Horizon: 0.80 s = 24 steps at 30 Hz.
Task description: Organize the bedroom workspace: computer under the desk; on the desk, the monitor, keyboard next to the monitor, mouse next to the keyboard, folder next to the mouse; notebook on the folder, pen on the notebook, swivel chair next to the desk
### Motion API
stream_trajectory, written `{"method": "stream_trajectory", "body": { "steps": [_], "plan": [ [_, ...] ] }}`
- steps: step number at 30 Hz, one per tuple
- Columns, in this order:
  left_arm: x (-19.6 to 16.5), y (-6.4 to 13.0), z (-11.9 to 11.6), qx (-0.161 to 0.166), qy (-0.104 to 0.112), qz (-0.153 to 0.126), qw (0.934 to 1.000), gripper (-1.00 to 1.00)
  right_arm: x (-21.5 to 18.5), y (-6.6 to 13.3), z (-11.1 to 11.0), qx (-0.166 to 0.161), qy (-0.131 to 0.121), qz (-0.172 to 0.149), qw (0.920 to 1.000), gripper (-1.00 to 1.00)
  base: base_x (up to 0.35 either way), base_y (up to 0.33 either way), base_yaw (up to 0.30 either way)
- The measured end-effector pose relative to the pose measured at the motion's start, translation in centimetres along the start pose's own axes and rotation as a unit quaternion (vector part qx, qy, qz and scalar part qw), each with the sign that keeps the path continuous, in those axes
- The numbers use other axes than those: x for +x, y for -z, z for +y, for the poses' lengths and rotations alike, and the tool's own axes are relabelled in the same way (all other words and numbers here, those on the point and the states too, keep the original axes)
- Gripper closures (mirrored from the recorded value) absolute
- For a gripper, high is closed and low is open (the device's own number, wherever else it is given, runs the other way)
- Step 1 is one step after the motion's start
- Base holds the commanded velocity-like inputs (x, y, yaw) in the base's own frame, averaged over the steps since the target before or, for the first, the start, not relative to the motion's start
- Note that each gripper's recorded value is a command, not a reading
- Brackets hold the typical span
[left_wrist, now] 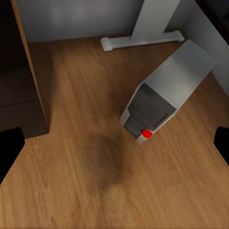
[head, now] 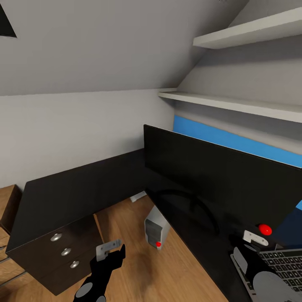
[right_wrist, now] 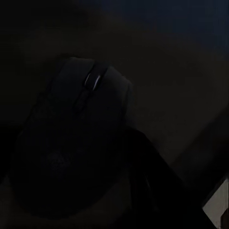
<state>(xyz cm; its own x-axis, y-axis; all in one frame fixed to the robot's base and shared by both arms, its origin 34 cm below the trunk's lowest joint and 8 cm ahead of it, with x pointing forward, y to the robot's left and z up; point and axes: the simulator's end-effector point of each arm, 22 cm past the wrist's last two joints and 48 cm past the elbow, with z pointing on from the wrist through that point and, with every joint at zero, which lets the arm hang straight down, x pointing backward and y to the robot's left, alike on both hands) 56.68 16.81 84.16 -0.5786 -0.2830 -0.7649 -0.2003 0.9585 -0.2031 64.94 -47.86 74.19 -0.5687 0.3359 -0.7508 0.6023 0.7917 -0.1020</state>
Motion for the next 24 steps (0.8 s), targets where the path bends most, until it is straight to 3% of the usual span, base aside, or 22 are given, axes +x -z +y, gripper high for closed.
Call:
{"method": "stream_trajectory", "body": {
  "steps": [24],
  "plan": [
    [-0.52, 0.61, -0.11, 0.0, 0.0, 0.0, 1.0, -1.0, -0.61, 0.68, 0.06, -0.002, 0.0, -0.002, 1.0, 1.0, 0.0, 0.0, 0.0]
  ]
}}
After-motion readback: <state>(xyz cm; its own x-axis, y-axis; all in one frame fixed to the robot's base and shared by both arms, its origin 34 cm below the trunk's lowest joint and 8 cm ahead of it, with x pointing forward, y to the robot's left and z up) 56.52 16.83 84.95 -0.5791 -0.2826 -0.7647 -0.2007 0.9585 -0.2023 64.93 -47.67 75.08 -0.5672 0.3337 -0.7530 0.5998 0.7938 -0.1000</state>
